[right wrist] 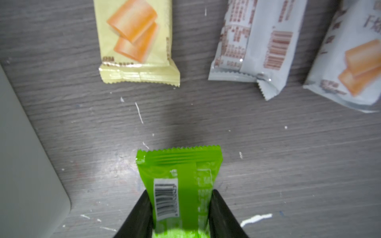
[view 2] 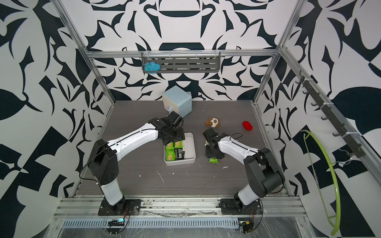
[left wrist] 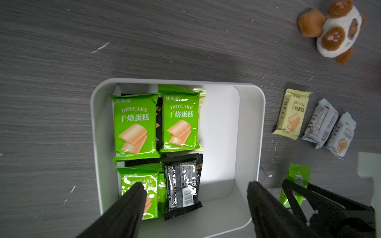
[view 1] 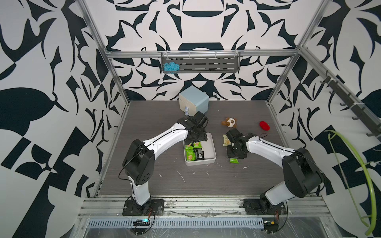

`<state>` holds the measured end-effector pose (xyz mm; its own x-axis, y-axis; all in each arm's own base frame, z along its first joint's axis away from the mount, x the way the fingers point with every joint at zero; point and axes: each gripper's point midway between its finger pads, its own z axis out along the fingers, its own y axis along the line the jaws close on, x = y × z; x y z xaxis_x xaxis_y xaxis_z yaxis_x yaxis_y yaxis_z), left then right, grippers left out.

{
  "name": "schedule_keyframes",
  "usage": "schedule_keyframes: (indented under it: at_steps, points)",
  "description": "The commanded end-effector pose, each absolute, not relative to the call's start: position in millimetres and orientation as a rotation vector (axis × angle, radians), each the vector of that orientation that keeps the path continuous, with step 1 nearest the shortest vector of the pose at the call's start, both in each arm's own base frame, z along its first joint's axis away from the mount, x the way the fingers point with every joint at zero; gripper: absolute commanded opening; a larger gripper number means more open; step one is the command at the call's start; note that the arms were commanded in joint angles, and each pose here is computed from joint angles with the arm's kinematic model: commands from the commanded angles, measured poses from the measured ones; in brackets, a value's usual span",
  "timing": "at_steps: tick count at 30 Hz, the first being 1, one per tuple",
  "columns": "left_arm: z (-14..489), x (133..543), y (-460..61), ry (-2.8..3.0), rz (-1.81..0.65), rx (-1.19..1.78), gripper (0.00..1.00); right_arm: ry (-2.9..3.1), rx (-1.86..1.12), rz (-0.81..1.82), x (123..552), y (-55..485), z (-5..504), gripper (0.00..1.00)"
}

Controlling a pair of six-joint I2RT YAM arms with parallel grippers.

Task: Take the cookies out of the storage box
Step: Place the cookie at the center of the board.

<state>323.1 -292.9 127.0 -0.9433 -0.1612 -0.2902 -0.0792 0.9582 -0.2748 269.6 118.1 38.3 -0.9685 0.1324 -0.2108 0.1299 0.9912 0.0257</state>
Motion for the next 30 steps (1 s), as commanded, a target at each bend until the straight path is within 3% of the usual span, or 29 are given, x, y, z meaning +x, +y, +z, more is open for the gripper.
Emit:
schedule_keyframes:
  at_steps: [1,8,18,30]
  points:
    - [118,324,-292,2.826,-0.317,-0.19,0.84,2.898,0.185,0.044,277,118,39,0.37]
    - [105,322,-290,2.864,-0.262,-0.196,0.83,2.913,0.18,0.088,276,117,38,0.44]
    - [96,322,-282,2.877,-0.177,-0.181,0.83,2.852,0.207,0.234,283,117,75,0.56]
    - [73,333,-296,2.902,-0.144,-0.163,0.7,2.84,0.234,0.266,287,107,87,0.54]
